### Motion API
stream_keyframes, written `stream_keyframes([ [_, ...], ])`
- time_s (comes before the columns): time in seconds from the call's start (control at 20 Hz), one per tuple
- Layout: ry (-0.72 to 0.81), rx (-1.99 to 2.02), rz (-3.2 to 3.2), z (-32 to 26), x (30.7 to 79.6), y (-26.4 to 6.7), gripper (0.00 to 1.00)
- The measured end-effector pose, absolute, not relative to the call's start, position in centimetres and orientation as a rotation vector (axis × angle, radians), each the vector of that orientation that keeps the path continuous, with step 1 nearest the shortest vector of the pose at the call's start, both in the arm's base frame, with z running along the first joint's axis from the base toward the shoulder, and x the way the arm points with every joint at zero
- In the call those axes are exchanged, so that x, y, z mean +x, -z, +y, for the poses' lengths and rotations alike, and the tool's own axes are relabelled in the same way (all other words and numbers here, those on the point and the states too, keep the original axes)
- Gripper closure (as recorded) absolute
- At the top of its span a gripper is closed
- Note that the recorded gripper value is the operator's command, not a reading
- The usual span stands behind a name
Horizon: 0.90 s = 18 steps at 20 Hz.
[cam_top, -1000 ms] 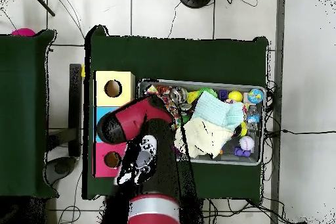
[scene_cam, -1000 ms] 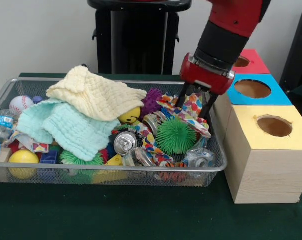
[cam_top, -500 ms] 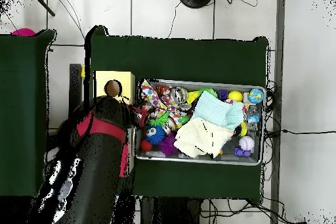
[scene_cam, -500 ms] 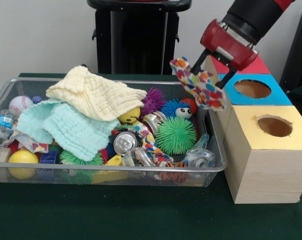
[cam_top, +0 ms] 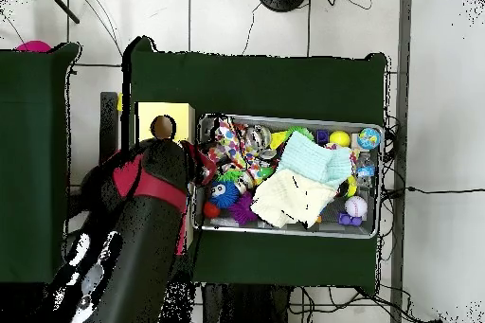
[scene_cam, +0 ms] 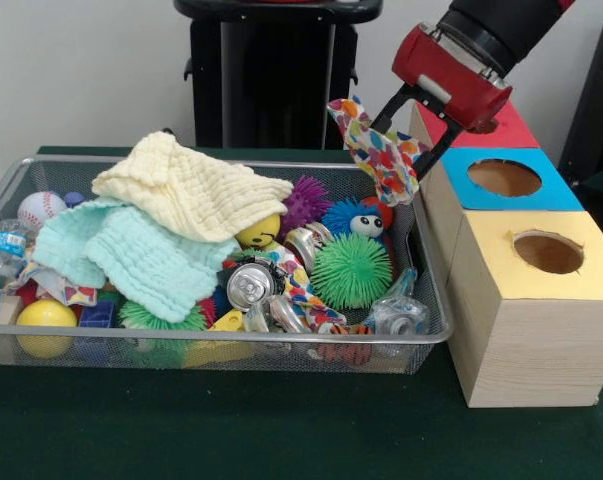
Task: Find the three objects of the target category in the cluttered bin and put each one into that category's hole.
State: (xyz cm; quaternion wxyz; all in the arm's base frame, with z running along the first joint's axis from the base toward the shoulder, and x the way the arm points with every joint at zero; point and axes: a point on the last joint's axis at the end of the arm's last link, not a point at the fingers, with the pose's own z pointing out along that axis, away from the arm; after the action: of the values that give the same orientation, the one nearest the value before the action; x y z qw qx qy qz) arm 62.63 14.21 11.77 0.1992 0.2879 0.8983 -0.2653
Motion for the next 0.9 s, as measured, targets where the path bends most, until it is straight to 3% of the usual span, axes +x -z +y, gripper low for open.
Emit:
stream_keyframes([
  [0.45, 0.725, 0.963, 2.534, 13.4, 62.5, -8.9, 0.0],
  [0.9, 0.627, 1.114, 2.546, 15.9, 62.9, -8.5, 0.0],
])
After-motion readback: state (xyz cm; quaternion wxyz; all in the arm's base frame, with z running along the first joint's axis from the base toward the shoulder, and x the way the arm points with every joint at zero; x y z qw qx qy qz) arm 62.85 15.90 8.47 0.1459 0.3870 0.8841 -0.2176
